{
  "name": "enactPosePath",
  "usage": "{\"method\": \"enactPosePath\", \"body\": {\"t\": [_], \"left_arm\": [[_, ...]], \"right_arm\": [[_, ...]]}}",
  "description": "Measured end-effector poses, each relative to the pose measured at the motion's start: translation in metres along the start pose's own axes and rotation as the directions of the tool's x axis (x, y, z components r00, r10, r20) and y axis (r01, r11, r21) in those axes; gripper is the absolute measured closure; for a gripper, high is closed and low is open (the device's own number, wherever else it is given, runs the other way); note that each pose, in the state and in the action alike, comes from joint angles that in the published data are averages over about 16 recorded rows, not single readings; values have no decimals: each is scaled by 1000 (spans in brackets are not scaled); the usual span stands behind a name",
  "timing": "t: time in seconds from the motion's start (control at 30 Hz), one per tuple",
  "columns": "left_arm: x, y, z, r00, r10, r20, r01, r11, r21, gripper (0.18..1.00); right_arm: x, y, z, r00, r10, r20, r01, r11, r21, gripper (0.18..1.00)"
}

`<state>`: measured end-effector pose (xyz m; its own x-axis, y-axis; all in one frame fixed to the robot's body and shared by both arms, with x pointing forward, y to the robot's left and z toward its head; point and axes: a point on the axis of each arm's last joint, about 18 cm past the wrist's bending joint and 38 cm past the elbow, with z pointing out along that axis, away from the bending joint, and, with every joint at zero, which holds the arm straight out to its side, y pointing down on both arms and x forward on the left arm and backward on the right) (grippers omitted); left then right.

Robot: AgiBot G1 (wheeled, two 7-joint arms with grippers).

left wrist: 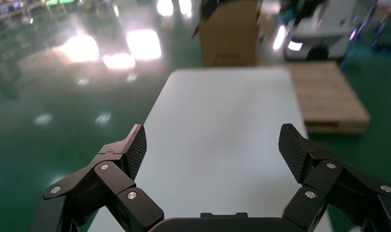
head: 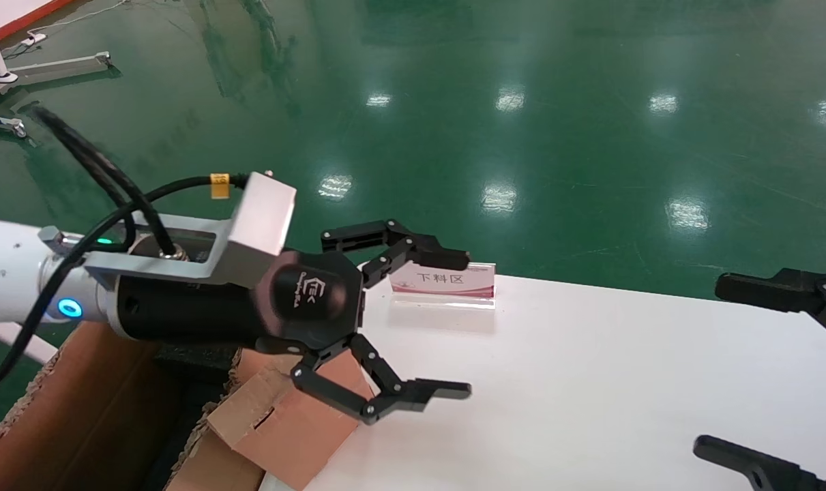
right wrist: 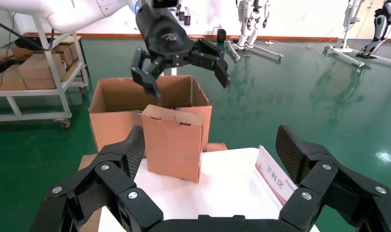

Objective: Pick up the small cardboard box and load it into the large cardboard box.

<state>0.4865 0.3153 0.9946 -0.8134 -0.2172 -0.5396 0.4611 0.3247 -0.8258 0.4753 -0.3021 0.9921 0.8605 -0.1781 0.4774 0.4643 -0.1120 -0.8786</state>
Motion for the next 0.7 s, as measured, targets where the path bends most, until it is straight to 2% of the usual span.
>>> {"method": "enactPosePath", "body": {"t": [0.17,0.33,0.5,0.7], "left_arm": [[-10,3,-4,999,31,30,-26,990,-135,189],[-20,7,-5,998,37,60,-18,958,-286,189],[-32,8,-4,994,9,105,37,903,-428,189],[-46,5,-2,979,-53,199,157,815,-557,189]], "right_arm": [[0,0,0,1000,0,0,0,1000,0,184],[0,0,0,1000,0,0,0,1000,0,184],[0,0,0,1000,0,0,0,1000,0,184],[0,0,0,1000,0,0,0,1000,0,184]]}}
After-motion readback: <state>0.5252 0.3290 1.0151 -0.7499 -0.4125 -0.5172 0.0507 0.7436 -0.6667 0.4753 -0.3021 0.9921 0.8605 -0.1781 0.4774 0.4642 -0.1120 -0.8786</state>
